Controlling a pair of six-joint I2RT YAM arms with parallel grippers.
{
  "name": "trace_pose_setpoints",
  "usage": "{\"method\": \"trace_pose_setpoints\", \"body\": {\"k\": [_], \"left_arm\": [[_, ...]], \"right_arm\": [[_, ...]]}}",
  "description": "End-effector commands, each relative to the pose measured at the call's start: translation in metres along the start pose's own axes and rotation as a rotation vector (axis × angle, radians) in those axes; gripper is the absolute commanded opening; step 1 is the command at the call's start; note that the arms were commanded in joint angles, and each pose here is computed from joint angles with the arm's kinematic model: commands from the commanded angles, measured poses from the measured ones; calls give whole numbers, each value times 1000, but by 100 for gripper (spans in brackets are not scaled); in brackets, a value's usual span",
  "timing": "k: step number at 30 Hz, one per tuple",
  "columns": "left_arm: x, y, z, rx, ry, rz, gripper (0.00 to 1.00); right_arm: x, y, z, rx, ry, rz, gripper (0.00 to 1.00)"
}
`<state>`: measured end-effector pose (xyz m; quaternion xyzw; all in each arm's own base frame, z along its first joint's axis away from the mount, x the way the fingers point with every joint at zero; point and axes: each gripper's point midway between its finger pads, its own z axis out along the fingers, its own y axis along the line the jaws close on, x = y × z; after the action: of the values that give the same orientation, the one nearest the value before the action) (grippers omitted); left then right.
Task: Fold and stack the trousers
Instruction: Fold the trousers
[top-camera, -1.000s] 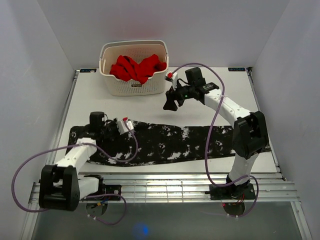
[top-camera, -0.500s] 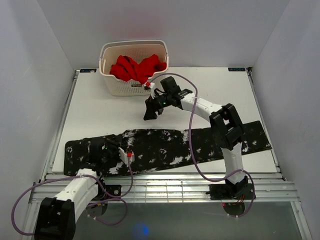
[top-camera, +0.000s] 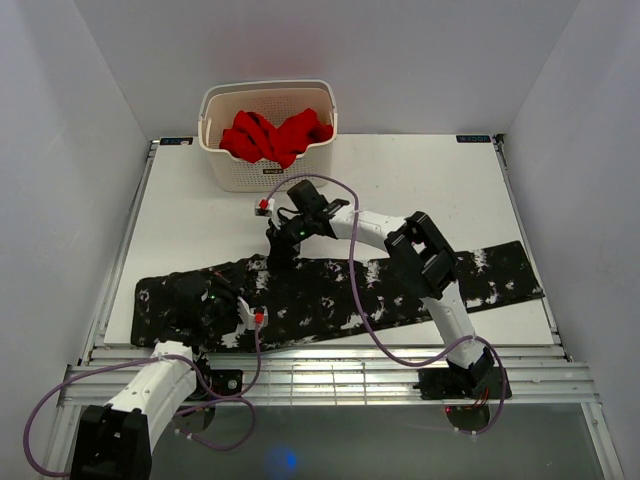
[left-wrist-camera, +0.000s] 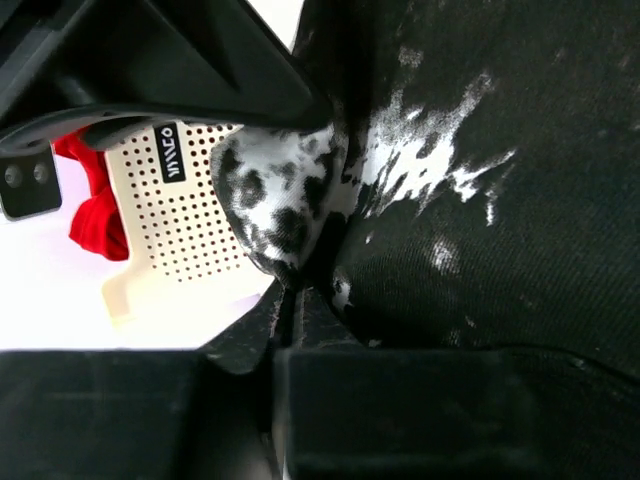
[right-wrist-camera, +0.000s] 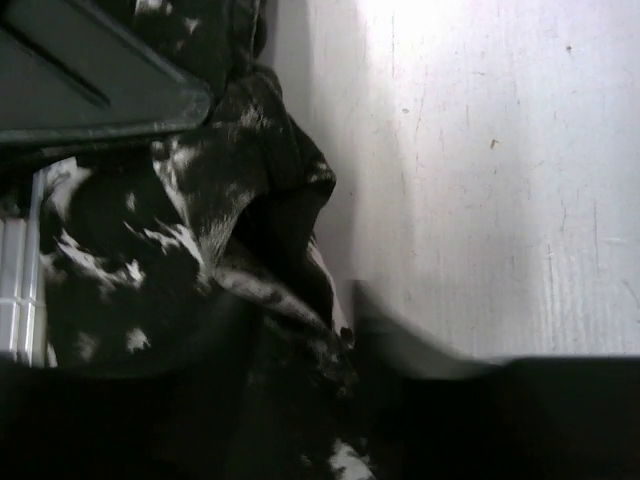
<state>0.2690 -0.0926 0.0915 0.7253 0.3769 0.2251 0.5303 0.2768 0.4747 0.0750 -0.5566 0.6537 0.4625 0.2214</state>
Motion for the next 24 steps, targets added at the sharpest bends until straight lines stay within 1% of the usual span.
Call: {"method": "trace_pose_setpoints", "body": {"k": [1,2,3,4,6,7,8,9,10,11,12,13,14,15,16,17,18,19,20,21,22,23,24], "left_arm": [[-16,-70,-4,98,-41,-21,15],[-11,-63,-4,87,-17,-30,30],[-7,-57,-4,77,0,-51,36],[-4,-55,-4,74,17,-117,42],[9,-34,-5,62,78,-222,51],[14,-25,-6,57,100,-345,51],[17,-17,-8,67,114,-413,51],[20,-1,-14,92,118,-504,51],[19,6,-18,91,118,-619,51],[26,11,-26,91,135,-692,51],[14,8,-31,142,95,-781,51],[21,30,-37,116,102,-835,52],[21,33,-40,123,107,-939,52],[27,32,-45,131,137,-1032,52],[36,44,-42,137,152,-1110,53],[46,46,-44,129,185,-1246,52],[47,41,-45,176,192,-1346,52],[45,30,-33,276,136,-1495,53],[59,53,-31,269,106,-1553,54],[48,46,-31,377,85,-1683,54],[48,47,-25,440,45,-1742,54],[55,51,-9,508,-35,-1823,57],[56,51,-4,545,-63,-1872,60]], "right_arm": [[-16,6,-8,-64,-66,-100,30],[-17,8,-9,-64,-74,-113,13],[-24,12,-14,-50,-92,-135,8],[-11,12,-14,-32,-83,-124,8],[-19,14,-21,-1,-106,-178,8],[-10,13,-21,26,-85,-179,8],[-7,13,-21,44,-76,-187,8],[-15,12,-25,70,-93,-231,8],[-12,10,-25,103,-80,-245,8],[-3,9,-23,121,-60,-248,8],[-4,8,-25,142,-55,-288,8],[-2,6,-23,178,-39,-305,8],[3,6,-22,192,-26,-313,8],[2,4,-22,212,-19,-335,8],[4,1,-20,242,-6,-344,8],[4,0,-20,260,-4,-355,8],[7,0,-20,271,0,-364,8],[5,-4,-20,305,3,-393,8],[6,-5,-19,320,8,-406,8],[8,-6,-20,334,16,-419,8],[9,-9,-19,365,35,-439,12],[10,-10,-18,382,47,-447,17],[10,-12,-20,401,57,-451,21]]}}
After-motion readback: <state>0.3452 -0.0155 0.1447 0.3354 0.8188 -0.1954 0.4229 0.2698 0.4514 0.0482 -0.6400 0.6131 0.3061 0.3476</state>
